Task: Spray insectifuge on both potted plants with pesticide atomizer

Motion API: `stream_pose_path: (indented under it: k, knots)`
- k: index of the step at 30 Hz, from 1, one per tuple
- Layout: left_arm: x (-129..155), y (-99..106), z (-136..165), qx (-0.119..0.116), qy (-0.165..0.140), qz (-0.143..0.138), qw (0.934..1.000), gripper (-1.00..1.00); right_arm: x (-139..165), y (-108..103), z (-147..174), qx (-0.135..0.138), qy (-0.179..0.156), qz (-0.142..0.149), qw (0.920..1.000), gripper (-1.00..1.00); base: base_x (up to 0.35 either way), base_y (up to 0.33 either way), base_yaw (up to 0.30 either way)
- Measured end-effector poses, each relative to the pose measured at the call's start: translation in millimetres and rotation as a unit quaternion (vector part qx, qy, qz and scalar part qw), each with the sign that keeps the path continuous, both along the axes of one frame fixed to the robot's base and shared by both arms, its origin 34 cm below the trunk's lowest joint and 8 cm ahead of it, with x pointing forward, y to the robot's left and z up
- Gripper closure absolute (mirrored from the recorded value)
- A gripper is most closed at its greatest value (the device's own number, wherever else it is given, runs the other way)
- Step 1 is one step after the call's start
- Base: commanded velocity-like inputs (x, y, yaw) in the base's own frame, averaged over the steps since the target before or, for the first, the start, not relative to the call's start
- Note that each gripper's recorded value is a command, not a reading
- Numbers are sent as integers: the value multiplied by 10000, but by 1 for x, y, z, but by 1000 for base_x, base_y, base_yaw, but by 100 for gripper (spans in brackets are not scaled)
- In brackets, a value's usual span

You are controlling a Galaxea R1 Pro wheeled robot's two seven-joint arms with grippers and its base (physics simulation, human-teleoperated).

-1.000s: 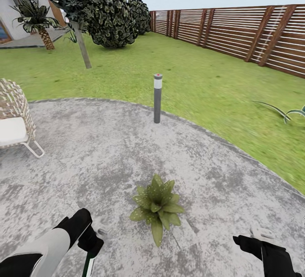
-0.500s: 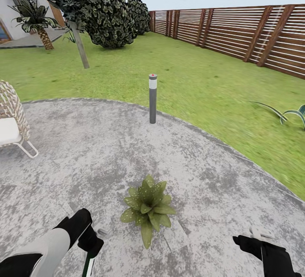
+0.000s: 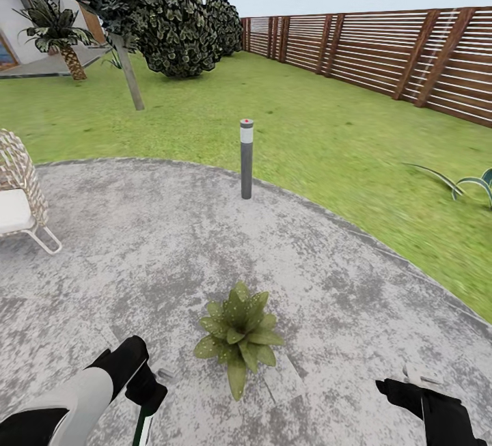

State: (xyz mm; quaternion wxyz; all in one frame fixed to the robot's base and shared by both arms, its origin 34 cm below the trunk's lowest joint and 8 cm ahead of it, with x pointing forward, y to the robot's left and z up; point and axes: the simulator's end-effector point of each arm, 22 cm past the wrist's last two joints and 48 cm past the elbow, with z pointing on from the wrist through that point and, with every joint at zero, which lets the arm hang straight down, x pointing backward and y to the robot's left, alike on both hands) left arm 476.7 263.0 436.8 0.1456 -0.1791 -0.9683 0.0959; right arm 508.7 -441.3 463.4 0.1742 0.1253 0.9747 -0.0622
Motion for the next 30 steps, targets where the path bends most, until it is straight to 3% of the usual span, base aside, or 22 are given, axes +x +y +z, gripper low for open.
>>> stream_pose_path:
  k: [14, 30]
  knots:
    - [1, 0, 0, 3, -7, -4, 10000, 100, 0, 0, 0, 0, 3, -1, 10000, -100, 0, 0, 9]
    - [3, -1, 1, -4, -37, -1, 10000, 100, 0, 1, 0, 4, 4, 5, 10000, -100, 0, -2, 156]
